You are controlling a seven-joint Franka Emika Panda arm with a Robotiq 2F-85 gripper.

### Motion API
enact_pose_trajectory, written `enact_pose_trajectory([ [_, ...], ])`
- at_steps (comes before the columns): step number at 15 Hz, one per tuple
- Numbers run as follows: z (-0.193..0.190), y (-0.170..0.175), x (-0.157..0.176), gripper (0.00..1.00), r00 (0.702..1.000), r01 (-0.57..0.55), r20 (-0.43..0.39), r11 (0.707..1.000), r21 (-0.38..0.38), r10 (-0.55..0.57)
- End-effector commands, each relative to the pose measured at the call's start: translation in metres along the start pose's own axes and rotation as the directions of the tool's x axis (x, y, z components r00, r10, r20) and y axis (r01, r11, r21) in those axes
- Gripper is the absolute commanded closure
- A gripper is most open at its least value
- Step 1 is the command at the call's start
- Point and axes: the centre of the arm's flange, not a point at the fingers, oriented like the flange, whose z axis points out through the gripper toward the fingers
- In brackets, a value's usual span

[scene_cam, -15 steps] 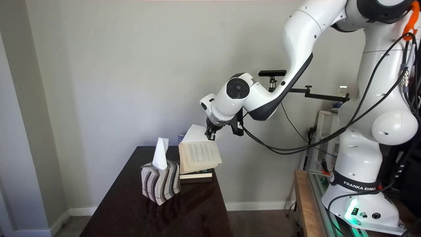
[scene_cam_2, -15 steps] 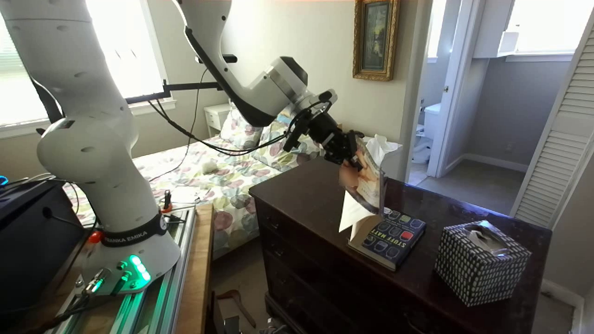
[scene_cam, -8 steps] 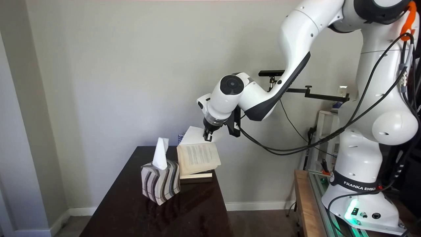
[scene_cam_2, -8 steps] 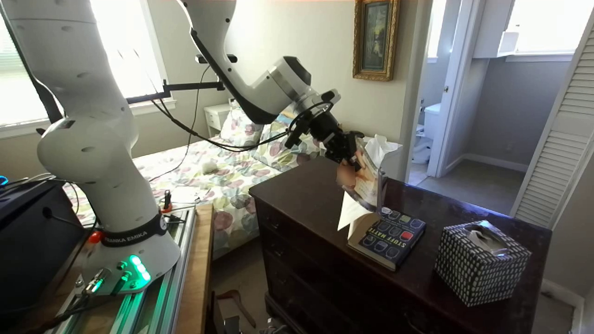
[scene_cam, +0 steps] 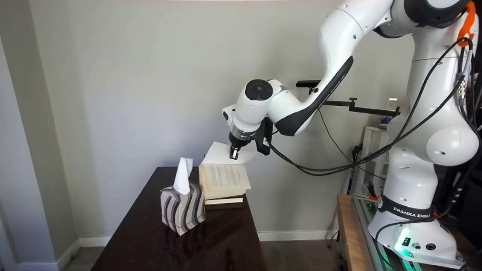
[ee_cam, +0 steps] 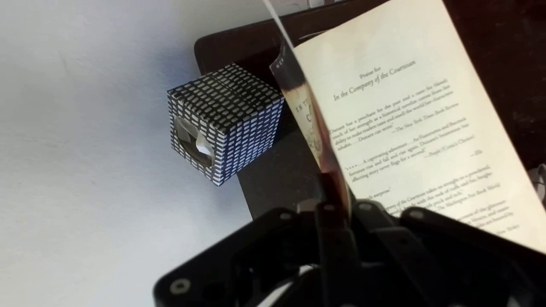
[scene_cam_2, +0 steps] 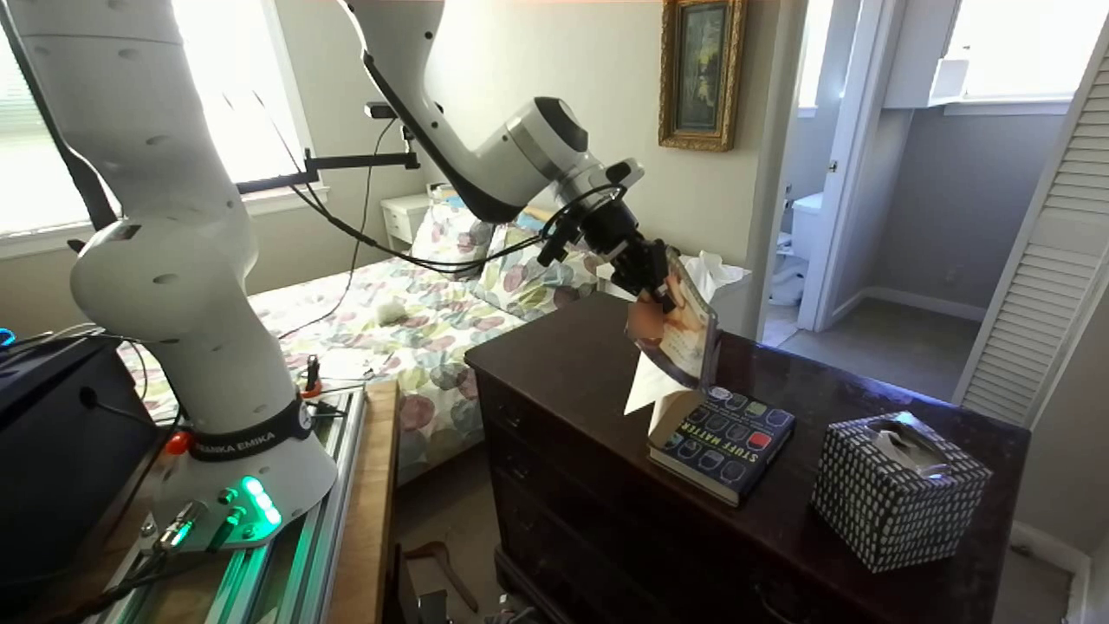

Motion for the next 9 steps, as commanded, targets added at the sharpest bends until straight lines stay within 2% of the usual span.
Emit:
enact_pose_trajectory([
  [1, 0.008, 0.002, 0.015, 1.0, 0.999, -0.031, 0.011, 0.999, 0.012, 0.031],
  [9, 0.045, -0.002, 0.02, 1.0, 0.997, -0.047, 0.059, 0.999, -0.012, 0.048],
])
